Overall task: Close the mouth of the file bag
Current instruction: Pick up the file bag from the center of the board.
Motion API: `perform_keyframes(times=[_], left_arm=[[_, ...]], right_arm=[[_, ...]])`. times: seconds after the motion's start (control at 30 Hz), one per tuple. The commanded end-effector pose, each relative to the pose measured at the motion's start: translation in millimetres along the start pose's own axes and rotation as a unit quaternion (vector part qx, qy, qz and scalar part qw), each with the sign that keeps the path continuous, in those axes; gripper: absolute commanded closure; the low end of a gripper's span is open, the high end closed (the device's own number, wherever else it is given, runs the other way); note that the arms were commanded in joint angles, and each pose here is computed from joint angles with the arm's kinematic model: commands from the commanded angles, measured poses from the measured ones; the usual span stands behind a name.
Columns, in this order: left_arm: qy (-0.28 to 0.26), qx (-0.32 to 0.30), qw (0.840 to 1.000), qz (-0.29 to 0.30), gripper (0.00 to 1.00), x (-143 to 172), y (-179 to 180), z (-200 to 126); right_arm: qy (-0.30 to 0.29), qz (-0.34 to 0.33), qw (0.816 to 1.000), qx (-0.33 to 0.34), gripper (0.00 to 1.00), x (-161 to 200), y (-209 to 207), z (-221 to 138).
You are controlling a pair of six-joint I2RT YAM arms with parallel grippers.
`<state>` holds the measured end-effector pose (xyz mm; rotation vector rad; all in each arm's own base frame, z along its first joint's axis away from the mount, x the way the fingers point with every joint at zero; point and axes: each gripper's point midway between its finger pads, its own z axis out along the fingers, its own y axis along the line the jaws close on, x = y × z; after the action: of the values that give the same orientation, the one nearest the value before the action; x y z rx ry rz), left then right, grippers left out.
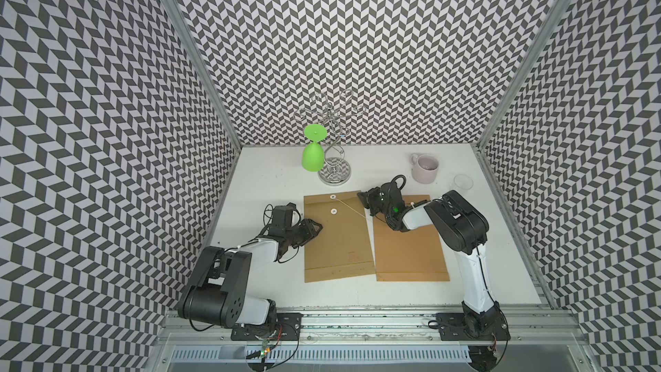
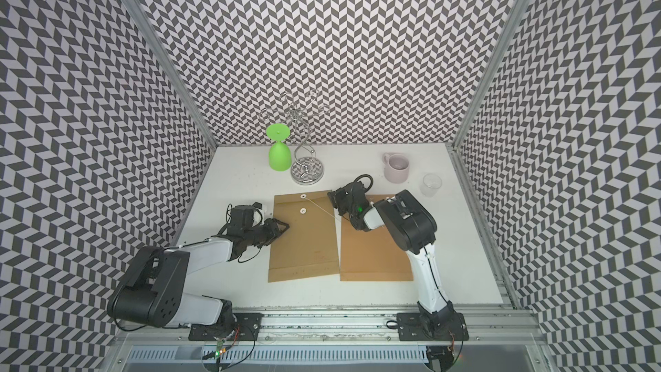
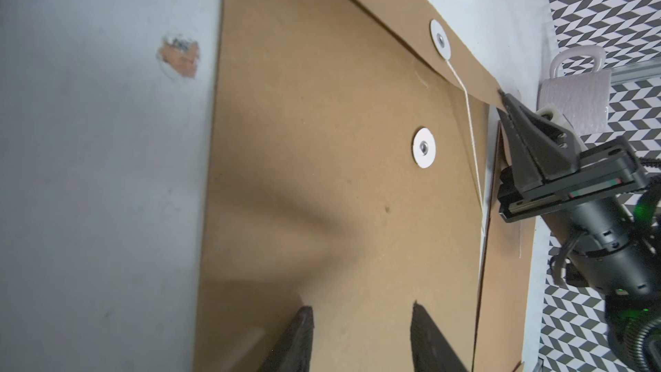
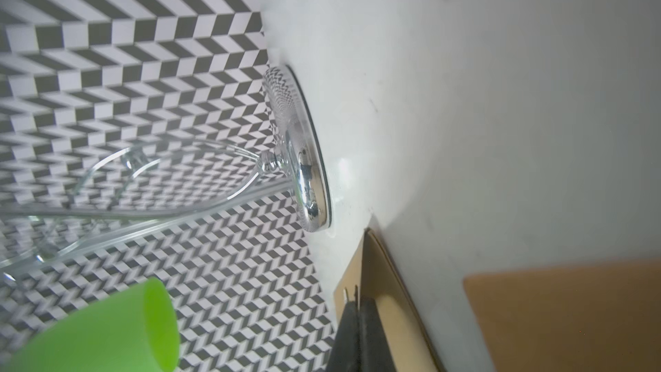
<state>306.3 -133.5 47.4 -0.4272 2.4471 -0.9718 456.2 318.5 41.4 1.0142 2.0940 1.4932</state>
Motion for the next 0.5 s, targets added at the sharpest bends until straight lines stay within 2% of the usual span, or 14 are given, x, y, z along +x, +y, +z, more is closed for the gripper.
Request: perform_keyframes(times=[0.0,0.1,0.2,0.33,0.47], left_arm=[[-0.035,0.037,0.998,0.035,0.5,-29.9,-32.7,-26.8],[-0.08,0.071,0.993,0.054,0.45,-56.3,-56.2,-57.6],[-0.109,0.097,0.988,0.059,0.41,-75.5,-69.9,-83.3],[-0.136,0.118,0.981,0.073,0.33,-97.5,-88.7,-109.9],[-0.173,0.136,0.971,0.091,0.26,-124.9,-109.6,-135.0]], right_arm=[[0.007,-0.063,0.993,-0.099,1.0,8.2,46.6,-12.6],[0.011,-0.103,0.978,-0.181,1.0,17.4,89.4,-35.1],[0.016,-0.151,0.964,-0.22,1.0,29.1,123.5,-54.1],[0.013,-0.226,0.947,-0.228,1.0,44.2,151.3,-77.6],[0.017,-0.269,0.933,-0.239,1.0,58.9,167.3,-102.2]])
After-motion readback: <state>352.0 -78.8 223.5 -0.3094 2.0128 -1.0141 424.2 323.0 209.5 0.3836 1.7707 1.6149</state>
